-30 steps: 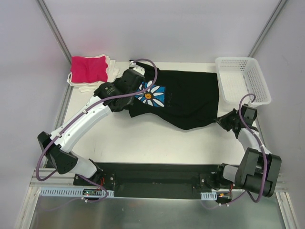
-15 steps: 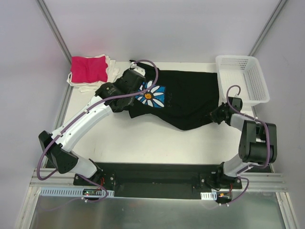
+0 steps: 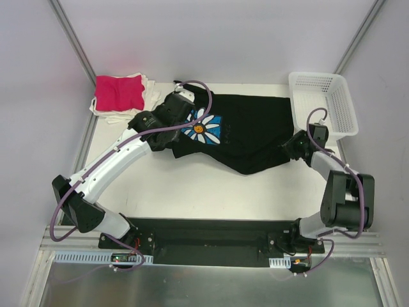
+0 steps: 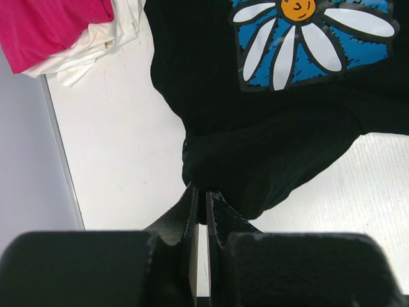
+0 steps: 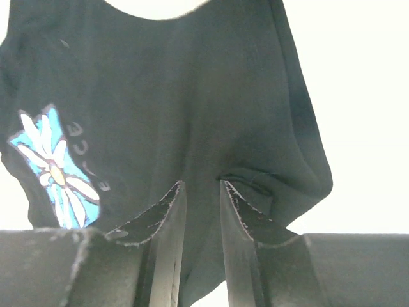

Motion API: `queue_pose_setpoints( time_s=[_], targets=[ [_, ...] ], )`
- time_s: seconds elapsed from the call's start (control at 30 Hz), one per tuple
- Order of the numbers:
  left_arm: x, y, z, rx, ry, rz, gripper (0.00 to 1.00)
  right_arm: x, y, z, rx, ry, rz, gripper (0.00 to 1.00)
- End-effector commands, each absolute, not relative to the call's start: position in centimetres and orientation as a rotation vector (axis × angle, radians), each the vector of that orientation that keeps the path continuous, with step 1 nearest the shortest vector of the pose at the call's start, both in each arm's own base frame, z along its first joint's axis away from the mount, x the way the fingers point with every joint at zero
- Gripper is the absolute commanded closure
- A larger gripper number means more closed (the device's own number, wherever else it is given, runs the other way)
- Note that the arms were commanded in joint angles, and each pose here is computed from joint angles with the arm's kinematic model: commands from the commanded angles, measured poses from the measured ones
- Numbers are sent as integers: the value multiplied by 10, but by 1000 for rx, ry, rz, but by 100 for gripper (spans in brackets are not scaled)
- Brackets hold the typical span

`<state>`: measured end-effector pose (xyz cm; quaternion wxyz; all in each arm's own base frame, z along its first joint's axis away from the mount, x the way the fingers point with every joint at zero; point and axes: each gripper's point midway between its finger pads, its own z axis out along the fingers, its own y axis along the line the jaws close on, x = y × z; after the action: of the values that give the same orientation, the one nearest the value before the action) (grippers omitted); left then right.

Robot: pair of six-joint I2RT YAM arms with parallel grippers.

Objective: Fold and stack the t-shirts
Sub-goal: Fold the flattened tshirt in 1/3 of the way

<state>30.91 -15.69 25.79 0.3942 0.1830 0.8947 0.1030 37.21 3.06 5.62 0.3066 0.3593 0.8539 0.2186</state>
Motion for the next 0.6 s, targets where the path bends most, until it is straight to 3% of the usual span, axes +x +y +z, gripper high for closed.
queue_pose_setpoints(
  time_s=[0.0,0.23,0.57],
  targets=[
    [312,-154,260,473,2258,258,100,366,14,94,898,2165,510,70],
    [310,-152,260,467,2253,258,100,337,14,83,890,2195,478,74],
    [310,-152,261,463,2251,253,100,332,20,50,925,2249,502,76]
  ],
)
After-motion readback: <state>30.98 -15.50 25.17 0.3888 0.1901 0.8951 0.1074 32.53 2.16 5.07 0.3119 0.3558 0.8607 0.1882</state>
